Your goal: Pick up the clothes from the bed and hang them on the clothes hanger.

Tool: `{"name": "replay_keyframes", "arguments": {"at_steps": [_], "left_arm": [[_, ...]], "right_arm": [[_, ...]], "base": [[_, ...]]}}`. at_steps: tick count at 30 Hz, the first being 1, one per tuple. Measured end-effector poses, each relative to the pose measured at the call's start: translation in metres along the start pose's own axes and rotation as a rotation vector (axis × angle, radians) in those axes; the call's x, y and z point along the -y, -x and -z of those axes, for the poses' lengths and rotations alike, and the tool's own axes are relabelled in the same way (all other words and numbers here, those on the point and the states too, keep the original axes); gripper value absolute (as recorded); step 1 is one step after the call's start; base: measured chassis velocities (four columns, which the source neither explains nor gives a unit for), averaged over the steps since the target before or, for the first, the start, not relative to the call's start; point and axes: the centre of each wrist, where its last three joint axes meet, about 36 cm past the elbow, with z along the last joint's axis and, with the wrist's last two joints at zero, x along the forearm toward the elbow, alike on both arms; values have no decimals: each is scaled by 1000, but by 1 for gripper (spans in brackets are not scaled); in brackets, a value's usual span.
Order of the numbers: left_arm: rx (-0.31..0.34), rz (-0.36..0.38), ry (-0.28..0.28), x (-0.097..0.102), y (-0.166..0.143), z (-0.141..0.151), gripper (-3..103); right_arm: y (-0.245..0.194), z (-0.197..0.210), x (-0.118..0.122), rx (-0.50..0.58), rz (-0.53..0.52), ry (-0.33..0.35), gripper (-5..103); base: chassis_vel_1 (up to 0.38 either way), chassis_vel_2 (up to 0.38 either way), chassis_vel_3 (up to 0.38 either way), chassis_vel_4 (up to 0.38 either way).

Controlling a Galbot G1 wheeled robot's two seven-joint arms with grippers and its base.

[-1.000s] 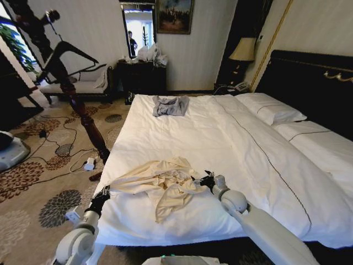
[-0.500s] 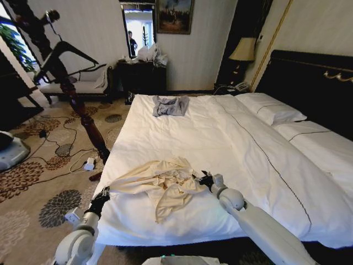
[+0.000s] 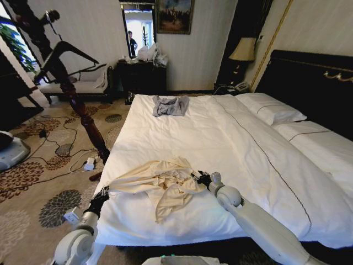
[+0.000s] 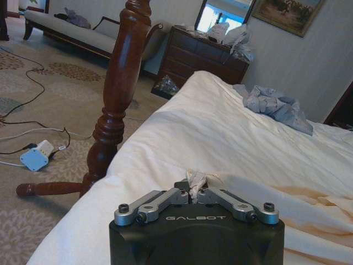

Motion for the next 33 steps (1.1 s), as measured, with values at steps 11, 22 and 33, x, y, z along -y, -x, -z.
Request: {"name": "replay_keyframes", "arguments": {"at_steps": [11,22,33], "left_arm": [[-3,2,-7,0,0,-2,2],[3,-8,-8,5,1,0,2],[81,-58,29,20,5,41,2]], "right_arm": [[-10,0,-7,10,-2,4,2],[-27,20,-4,93,-43,32,0],[-68,72,32,259,-149,91,0]], "base": [[0,0,0,0],[0,0,0,0],[0,0,0,0]]}}
